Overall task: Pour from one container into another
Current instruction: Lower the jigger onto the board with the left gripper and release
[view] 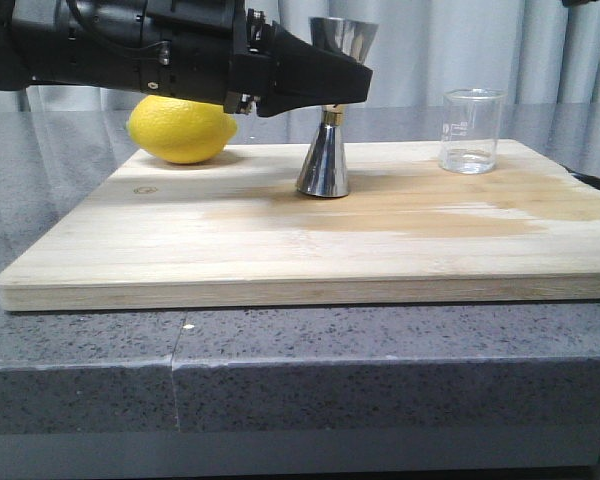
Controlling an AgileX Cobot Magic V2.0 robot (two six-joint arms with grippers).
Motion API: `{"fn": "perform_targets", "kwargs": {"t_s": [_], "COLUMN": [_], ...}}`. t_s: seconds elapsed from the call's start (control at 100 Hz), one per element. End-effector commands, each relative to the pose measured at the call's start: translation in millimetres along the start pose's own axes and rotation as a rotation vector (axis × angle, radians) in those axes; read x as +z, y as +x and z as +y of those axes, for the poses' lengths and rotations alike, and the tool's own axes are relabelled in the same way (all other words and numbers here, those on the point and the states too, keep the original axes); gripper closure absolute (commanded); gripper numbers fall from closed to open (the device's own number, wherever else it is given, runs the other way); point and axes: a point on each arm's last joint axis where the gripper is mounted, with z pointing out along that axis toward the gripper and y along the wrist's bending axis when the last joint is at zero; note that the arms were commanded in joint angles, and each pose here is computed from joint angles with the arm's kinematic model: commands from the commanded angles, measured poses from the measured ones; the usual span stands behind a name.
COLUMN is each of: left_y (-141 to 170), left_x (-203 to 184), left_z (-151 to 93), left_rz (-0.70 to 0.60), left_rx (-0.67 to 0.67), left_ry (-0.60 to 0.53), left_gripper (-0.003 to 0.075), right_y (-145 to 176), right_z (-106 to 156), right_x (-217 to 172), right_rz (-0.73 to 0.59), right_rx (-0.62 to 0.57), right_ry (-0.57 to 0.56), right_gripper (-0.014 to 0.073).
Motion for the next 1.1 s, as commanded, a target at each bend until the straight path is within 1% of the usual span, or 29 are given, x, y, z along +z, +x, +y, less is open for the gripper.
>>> {"fn": "perform_targets", "kwargs": {"t_s": [0.0, 0.13, 0.32, 0.48, 0.58, 0.67, 0.76, 0.84, 0.96, 1.09], "left_y": [-33.7, -33.7, -33.8, -33.3, -32.5, -33.2, -36.0, -44.9, -59.8, -80.6], "left_x": [-5.5, -5.5, -5.5, -5.4, -5.6, -7.2, -10.5, -15.8, -27.1, -43.0], "left_z": [-5.5, -5.6, -5.7, -4.9, -2.7, -2.9, -5.5, -11.2, -22.5, -40.5], "left_rz": [-0.124, -0.124, -0.125, -0.119, -0.094, -0.038, 0.036, 0.088, 0.192, 0.286], "left_rx": [0.037, 0.037, 0.037, 0.037, 0.023, 0.011, 0.005, 0.015, 0.042, 0.058], "left_ry": [0.018, 0.019, 0.02, 0.011, -0.019, -0.044, -0.066, -0.081, -0.113, -0.141], "left_gripper": [0.0512, 0.0498, 0.0377, 0.0329, 0.0272, 0.0241, 0.0241, 0.0241, 0.0241, 0.0241], "right_y": [-14.8, -14.8, -14.5, -13.8, -14.7, -17.9, -23.1, -27.2, -32.4, -33.8], "right_z": [-1.6, -1.6, -1.5, -1.3, -0.7, 0.4, 1.5, 1.7, 0.0, -3.9], "right_x": [-6.7, -6.7, -6.6, -6.6, -7.9, -11.1, -15.7, -19.8, -26.2, -33.6], "right_rz": [-0.106, -0.106, -0.102, -0.095, -0.074, -0.048, -0.023, -0.001, 0.039, 0.118], "right_rx": [-0.017, -0.017, -0.017, -0.017, -0.018, -0.021, -0.028, -0.043, -0.075, -0.097], "right_ry": [0.021, 0.021, 0.02, 0.018, 0.011, -0.001, -0.012, -0.014, 0.004, 0.045], "right_gripper": [-0.0022, -0.0022, -0.0022, -0.0022, -0.0022, -0.0022, -0.0022, -0.0022, -0.0022, -0.0022]}}
